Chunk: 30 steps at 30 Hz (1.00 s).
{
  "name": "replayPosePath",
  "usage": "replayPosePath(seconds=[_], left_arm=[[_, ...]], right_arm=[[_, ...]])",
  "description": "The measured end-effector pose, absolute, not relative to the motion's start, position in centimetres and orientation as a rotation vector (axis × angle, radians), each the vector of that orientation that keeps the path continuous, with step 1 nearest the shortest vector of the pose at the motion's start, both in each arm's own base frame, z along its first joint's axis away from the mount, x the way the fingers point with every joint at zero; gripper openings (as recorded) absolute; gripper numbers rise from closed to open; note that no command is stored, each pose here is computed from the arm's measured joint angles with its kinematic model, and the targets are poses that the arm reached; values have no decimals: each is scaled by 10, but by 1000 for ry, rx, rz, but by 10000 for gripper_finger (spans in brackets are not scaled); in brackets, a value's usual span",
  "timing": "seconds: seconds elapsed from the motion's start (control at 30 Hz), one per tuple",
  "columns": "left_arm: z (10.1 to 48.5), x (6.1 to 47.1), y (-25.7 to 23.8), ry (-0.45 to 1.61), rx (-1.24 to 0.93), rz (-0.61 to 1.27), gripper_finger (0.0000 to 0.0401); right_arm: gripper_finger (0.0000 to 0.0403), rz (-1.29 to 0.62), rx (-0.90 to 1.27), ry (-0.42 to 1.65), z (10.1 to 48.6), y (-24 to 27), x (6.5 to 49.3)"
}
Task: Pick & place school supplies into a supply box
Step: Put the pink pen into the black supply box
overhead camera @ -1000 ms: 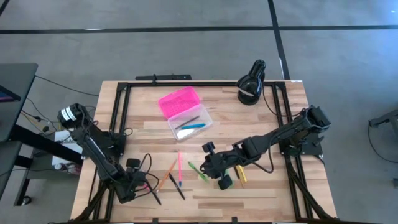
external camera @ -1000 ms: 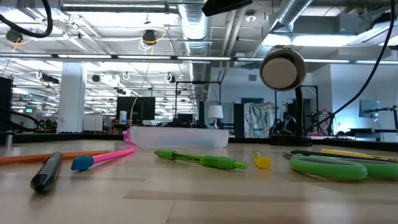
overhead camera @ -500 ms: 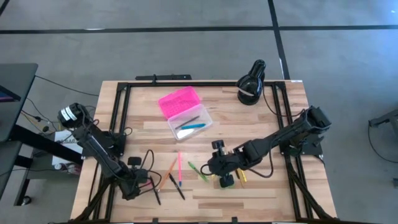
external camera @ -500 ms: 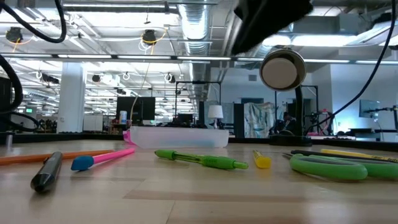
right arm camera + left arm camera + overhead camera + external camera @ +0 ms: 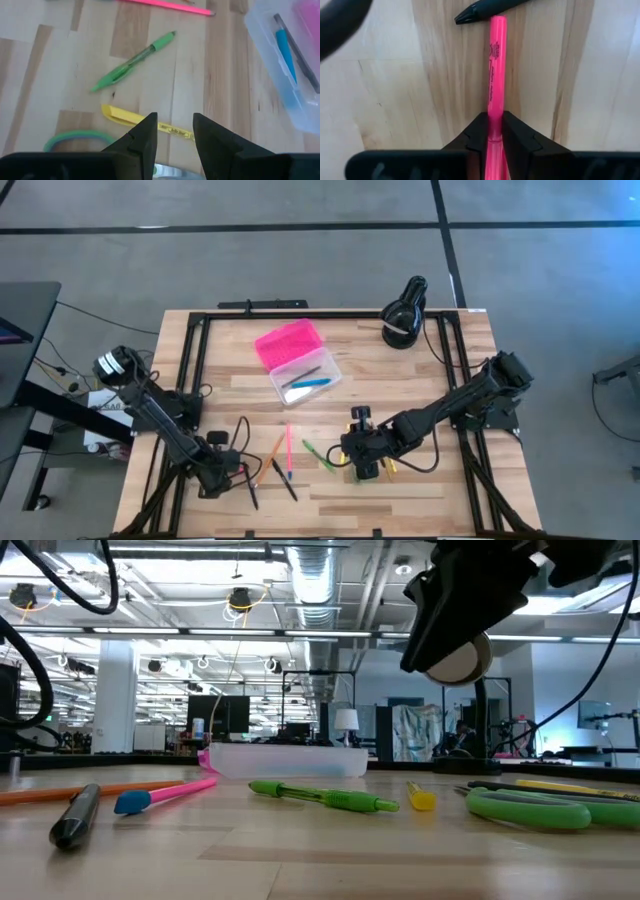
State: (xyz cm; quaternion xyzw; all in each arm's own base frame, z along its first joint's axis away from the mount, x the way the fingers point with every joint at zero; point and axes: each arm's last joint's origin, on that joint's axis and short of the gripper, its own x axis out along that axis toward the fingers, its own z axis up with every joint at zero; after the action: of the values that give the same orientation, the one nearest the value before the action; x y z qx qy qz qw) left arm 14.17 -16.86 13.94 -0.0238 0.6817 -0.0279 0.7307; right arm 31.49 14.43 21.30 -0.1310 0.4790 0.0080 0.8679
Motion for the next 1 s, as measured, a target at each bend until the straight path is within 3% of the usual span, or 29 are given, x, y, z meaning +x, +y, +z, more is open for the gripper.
replayPosePath(seconds=[0.37, 0.53, 0.83, 1.0], left_arm=[[174, 154, -180, 1459, 20, -54, 30], [191, 165, -173, 1348, 123, 81, 30], [204, 211, -118, 1127, 256, 440, 33], [207, 247, -75, 1055, 243, 504, 33]], right_arm=[[118, 14, -275, 1000, 213, 144, 315], [118, 12, -273, 999, 213, 144, 315], [118, -8, -273, 992, 213, 144, 315], [118, -8, -271, 986, 214, 144, 316]])
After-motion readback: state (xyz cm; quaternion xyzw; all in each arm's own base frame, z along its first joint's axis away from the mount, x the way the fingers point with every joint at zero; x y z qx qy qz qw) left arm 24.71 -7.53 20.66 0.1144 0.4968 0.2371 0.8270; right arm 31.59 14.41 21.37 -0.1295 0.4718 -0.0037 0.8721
